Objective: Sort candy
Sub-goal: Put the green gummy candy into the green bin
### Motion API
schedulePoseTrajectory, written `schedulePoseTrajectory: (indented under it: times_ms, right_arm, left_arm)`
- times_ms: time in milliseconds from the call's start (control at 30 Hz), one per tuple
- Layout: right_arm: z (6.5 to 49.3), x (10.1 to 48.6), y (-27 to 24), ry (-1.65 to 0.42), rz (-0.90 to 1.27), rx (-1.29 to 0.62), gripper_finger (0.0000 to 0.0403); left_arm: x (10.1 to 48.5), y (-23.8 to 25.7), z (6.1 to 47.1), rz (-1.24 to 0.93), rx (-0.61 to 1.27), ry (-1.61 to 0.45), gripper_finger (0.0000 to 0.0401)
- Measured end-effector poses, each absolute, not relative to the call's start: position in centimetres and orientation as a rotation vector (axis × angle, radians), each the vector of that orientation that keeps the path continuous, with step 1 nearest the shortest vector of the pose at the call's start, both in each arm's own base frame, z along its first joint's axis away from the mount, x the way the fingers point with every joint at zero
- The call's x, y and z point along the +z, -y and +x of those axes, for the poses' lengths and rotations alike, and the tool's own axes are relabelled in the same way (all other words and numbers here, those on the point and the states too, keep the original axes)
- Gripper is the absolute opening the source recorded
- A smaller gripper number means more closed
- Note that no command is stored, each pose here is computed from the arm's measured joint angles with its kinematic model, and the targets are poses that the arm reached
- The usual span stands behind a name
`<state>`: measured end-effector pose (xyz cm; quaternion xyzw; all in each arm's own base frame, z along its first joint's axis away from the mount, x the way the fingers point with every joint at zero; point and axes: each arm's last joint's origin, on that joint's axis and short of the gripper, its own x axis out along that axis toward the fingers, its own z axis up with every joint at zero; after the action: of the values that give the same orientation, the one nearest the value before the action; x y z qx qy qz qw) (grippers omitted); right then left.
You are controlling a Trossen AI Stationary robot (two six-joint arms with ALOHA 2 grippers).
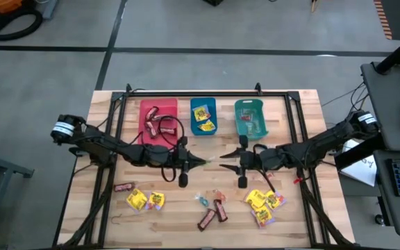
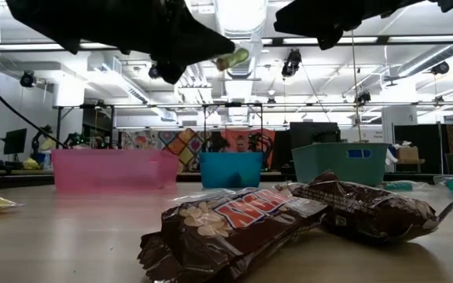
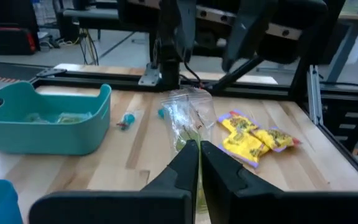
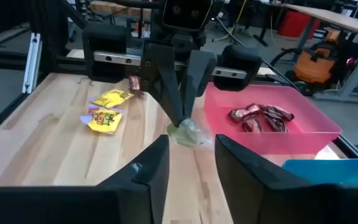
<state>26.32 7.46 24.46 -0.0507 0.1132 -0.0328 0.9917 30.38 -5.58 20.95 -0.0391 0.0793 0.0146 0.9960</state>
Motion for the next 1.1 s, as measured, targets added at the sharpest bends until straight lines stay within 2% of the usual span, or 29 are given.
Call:
schedulePoseTrajectory:
  times_ms: [333,700,900,1100]
  right_arm:
    - [26.5,24.6,-7.5,-0.192,-0.073,-0.068,0.0199]
    - [26.7,24.7,-6.9,-0.186,-0.077,-0.089,0.0204]
    - [26.6,24.1,-6.9,-0.247,-0.066,-0.09,0.0171]
    - [26.5,24.0,-7.0,-0.259,-0.06,-0.054,0.009]
  left_arm:
    - [22.1,5.7,31.0,-0.066,0.028,-0.119,0.0]
    - [21.9,6.3,33.9,-0.057,0.025,-0.069,0.0]
    - [22.2,6.4,34.5,-0.048,0.026,-0.058,0.0]
    - [22.2,6.4,34.4,-0.045,0.027,-0.071,0.0]
